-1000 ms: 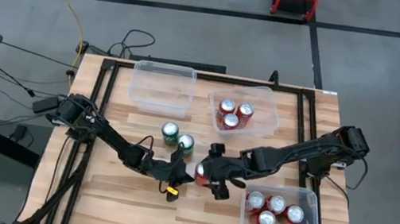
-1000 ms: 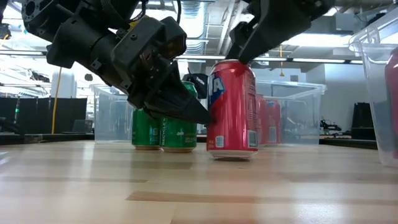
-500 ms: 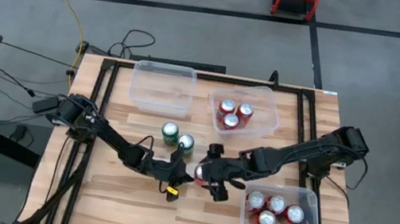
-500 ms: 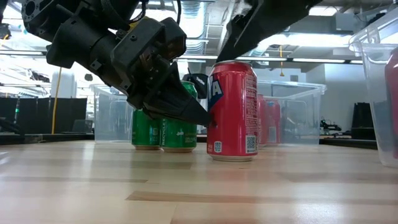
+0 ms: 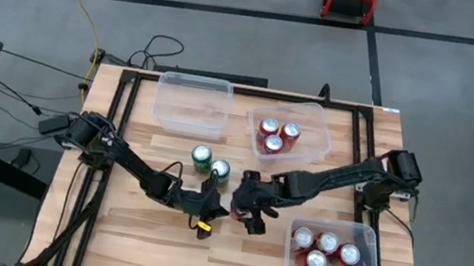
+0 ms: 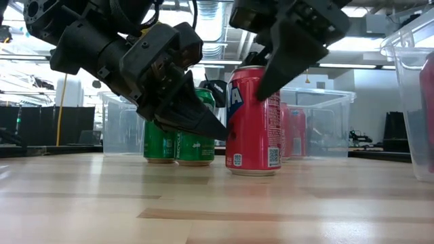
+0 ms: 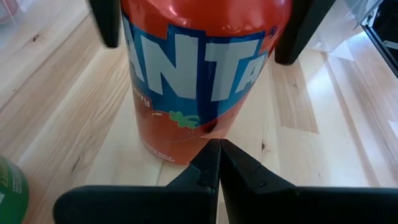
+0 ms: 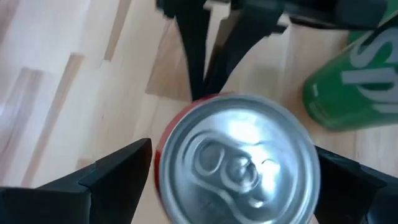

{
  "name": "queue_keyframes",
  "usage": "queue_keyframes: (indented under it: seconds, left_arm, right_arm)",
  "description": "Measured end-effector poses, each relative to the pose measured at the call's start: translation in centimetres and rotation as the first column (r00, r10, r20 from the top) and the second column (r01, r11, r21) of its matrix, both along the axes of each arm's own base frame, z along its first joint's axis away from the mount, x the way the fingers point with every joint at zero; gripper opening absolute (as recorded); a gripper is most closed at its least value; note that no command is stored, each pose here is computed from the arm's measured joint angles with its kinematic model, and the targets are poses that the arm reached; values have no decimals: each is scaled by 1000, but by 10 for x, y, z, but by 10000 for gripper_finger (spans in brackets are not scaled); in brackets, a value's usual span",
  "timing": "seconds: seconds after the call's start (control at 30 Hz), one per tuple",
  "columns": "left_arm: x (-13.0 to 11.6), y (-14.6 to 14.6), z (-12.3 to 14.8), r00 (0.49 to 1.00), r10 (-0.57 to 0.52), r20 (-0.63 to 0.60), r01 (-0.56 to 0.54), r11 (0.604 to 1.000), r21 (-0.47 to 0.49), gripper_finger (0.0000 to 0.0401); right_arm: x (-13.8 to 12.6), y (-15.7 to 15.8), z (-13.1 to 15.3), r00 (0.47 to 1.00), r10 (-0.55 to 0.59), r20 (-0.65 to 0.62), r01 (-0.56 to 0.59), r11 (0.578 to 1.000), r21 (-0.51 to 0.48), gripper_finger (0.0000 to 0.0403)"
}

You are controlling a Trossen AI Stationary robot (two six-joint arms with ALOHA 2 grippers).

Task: Sort soda cans
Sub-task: Put the red soda can into the top right transparent bin

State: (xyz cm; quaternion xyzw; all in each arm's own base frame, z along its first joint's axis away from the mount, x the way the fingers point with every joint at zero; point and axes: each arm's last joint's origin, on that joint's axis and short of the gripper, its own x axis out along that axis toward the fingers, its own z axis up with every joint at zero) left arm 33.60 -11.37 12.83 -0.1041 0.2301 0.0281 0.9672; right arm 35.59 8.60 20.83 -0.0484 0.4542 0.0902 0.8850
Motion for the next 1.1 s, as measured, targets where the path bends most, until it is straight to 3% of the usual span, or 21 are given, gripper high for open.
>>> queue_keyframes:
  seconds: [0.17,0.4,0.67,0.8,0.93,1.1]
  left_arm:
    - [0,0,-1,1000,0,-8,1,1000,4,4]
    - [-1,0,-1,1000,0,-12,1,1000,5,4]
    - [0,0,-1,1000,-1,-10,1,1000,6,4]
    - [0,0,0,1000,-8,-3,8,1000,14,4]
    - [-1,-1,-1,1000,-10,-9,11,1000,19,4]
    - [-2,-3,-1,1000,-17,-11,17,1000,19,4]
  right_arm:
    - [-2,-1,3,1000,-27,-11,27,999,19,379]
    - [-4,-4,8,999,-54,-7,54,998,37,281]
    - [-7,-11,17,994,-105,-18,106,993,56,280]
    - [-17,-16,45,991,-126,52,123,990,64,280]
    - [-44,-33,73,976,-214,51,213,977,21,280]
    - [-87,-63,116,908,-394,143,401,915,-28,279]
